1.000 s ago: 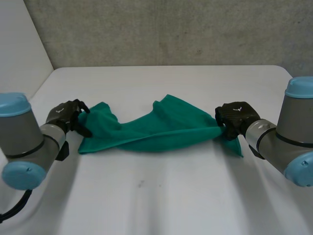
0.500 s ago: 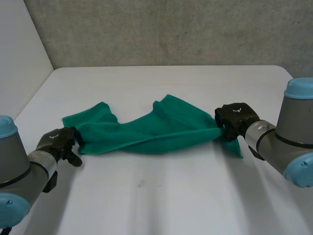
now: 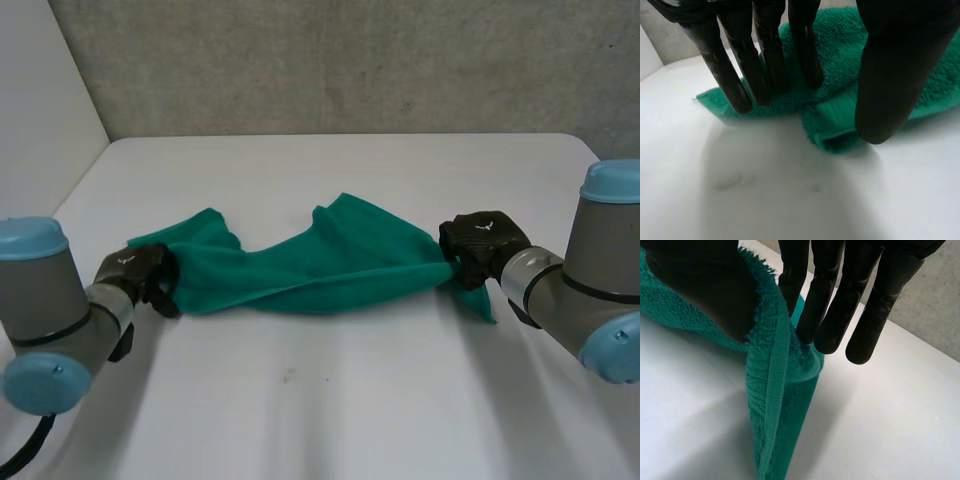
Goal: Fold the towel.
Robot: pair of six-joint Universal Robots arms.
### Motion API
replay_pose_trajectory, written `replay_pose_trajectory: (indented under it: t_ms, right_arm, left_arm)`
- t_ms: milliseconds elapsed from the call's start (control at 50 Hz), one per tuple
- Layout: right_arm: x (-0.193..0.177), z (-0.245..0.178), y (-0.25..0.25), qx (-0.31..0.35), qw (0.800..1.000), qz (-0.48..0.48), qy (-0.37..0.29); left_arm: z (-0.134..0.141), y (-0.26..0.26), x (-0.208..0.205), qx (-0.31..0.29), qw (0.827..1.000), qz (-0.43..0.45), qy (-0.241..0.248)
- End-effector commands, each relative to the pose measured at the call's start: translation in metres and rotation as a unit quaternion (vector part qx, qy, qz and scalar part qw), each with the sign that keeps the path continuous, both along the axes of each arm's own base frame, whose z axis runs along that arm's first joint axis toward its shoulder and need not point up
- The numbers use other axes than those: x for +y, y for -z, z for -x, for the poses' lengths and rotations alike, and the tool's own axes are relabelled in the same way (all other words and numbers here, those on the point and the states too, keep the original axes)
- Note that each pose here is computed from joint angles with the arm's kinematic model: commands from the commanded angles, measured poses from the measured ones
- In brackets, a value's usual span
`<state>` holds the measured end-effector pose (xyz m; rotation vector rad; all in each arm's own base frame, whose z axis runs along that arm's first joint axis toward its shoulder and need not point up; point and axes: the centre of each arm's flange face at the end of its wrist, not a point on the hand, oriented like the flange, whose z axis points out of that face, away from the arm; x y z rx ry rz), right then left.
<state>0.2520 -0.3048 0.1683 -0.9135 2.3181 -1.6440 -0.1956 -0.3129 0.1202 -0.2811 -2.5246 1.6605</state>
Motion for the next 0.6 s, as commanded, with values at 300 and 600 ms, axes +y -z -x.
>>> replay_pose_trajectory:
  t_ms: [300,600]
  right_arm:
    - [-0.002,0.001,-0.001,0.000,1.000,0.002,0.002]
    - [-0.004,0.007,-0.071,-0.008,0.997,0.078,0.011]
  left_arm:
    - [0.025,0.013,-0.033,0.002,1.000,0.020,0.023]
    - [0.026,-0.113,0.002,0.030,0.989,0.141,0.020]
